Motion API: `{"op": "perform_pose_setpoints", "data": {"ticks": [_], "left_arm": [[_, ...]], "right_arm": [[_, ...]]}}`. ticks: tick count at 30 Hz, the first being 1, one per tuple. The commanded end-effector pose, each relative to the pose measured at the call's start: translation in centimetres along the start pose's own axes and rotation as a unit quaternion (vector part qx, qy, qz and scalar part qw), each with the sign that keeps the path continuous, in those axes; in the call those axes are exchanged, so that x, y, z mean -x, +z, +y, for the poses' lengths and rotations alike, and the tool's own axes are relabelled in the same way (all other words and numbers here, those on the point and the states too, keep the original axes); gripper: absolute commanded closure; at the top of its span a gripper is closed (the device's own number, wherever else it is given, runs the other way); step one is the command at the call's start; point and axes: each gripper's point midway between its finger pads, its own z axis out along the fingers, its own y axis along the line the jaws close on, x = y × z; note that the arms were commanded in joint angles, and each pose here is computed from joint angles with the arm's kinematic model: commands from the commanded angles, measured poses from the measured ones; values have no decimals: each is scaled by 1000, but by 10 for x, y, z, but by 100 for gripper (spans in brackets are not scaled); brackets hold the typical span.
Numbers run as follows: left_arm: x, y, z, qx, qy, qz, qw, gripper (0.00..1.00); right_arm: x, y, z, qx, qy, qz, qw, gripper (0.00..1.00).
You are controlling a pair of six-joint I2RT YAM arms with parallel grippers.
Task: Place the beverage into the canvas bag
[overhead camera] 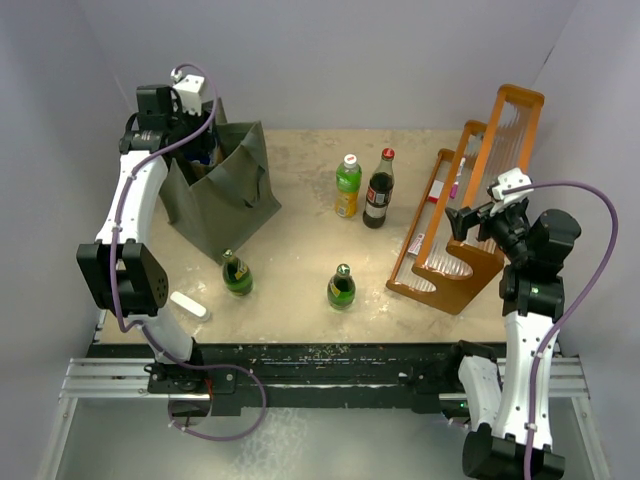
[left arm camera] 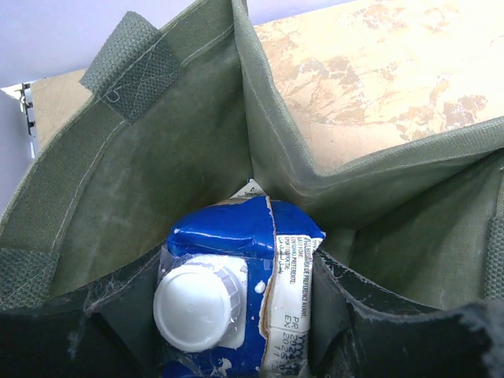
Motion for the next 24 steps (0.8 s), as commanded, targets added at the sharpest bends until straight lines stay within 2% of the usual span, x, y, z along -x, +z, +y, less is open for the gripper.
{"op": "perform_pose_setpoints", "data": {"ticks": [1, 7, 14, 18, 24], "left_arm": [[121, -50, -7, -23, 47, -204, 978, 100], [110, -60, -43, -119, 38, -183, 975, 100], [83, -76, -95, -253, 19, -142, 957, 100], [80, -82, -106, -256, 33, -139, 956, 100], [80, -83, -98, -225, 46, -143, 963, 100]], "right_arm": [[4, 3, 18, 56, 28, -2, 998, 0], [54, 25, 24, 115, 16, -40, 992, 1], [101, 86, 63, 188, 0, -64, 980, 2], [120, 131, 97, 227, 0, -61, 972, 4], [144, 194, 147, 261, 15, -54, 964, 9]]}}
